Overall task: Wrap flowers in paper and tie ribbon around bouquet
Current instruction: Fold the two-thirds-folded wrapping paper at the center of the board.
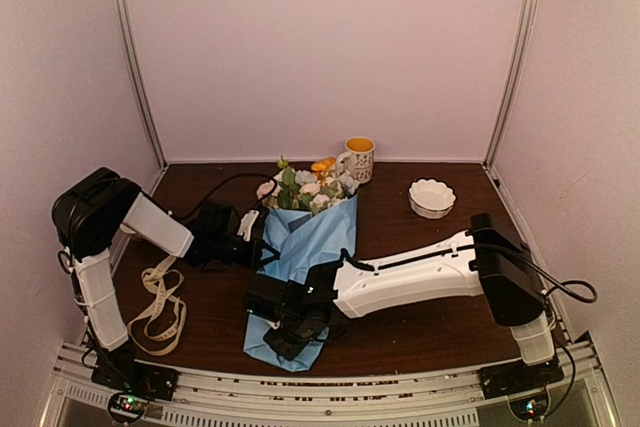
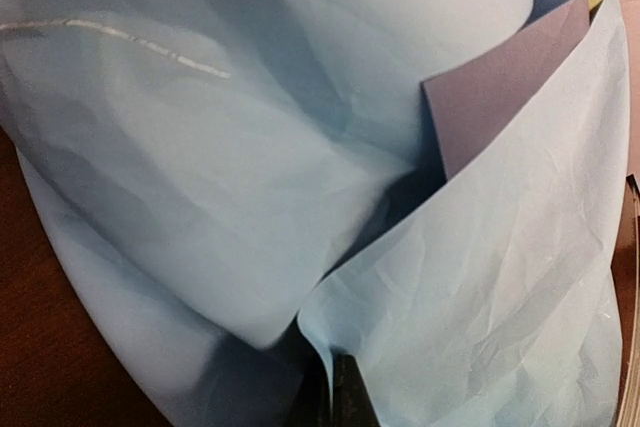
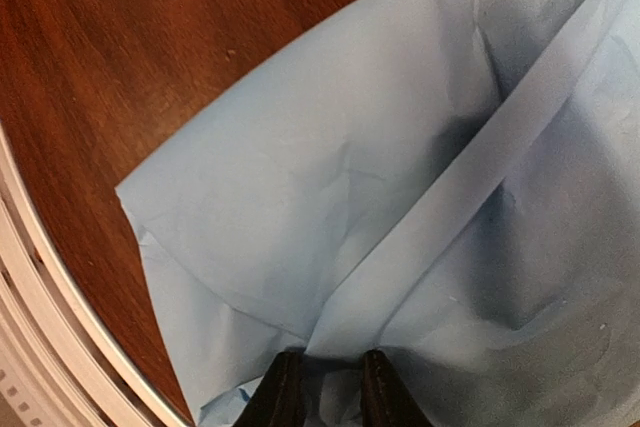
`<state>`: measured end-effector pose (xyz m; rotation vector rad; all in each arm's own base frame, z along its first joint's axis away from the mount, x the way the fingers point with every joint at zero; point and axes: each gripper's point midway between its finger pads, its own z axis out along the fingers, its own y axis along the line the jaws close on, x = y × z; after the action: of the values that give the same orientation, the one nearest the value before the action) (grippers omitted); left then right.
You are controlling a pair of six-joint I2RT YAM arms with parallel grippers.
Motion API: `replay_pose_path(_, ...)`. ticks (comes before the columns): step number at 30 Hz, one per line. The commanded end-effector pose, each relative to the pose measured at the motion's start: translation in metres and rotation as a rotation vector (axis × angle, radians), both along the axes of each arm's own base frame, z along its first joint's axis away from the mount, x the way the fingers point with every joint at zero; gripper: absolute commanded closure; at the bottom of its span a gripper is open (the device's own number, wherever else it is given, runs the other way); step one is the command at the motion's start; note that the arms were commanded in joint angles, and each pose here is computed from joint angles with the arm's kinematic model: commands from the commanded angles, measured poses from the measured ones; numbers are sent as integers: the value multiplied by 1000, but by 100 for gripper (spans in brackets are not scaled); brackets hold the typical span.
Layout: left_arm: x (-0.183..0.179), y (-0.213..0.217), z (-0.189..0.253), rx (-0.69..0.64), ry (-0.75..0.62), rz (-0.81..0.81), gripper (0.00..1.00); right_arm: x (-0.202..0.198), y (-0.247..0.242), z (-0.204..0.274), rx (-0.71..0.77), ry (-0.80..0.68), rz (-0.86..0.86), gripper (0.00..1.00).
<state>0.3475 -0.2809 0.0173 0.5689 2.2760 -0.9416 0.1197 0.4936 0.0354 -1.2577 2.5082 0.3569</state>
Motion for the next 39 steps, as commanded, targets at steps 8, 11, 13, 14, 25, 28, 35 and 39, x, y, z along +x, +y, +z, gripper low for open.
replay_pose_path(8,7,19,11,56,75,38,100,-11,-57,-40,-213,32,-29,76)
replay_pose_path(11,11,22,33,73,36,40,100,-7,-58,-29,-206,8,-34,73)
replay_pose_path(13,12,28,34,96,18,64,100,-4,-55,-19,-187,-9,-38,71)
replay_pose_path(14,13,31,30,115,16,79,100,-3,-53,-13,-175,-17,-41,70)
replay_pose_path(25,3,38,-28,175,119,91,100,28,-59,72,156,-3,-185,48)
replay_pose_path(28,1,38,-30,171,121,81,100,56,-81,78,304,86,-359,30)
replay_pose_path(35,-1,37,-32,168,126,71,100,116,-109,58,540,261,-677,7)
replay_pose_path(39,-2,36,-34,162,133,65,100,134,-101,44,620,339,-715,7)
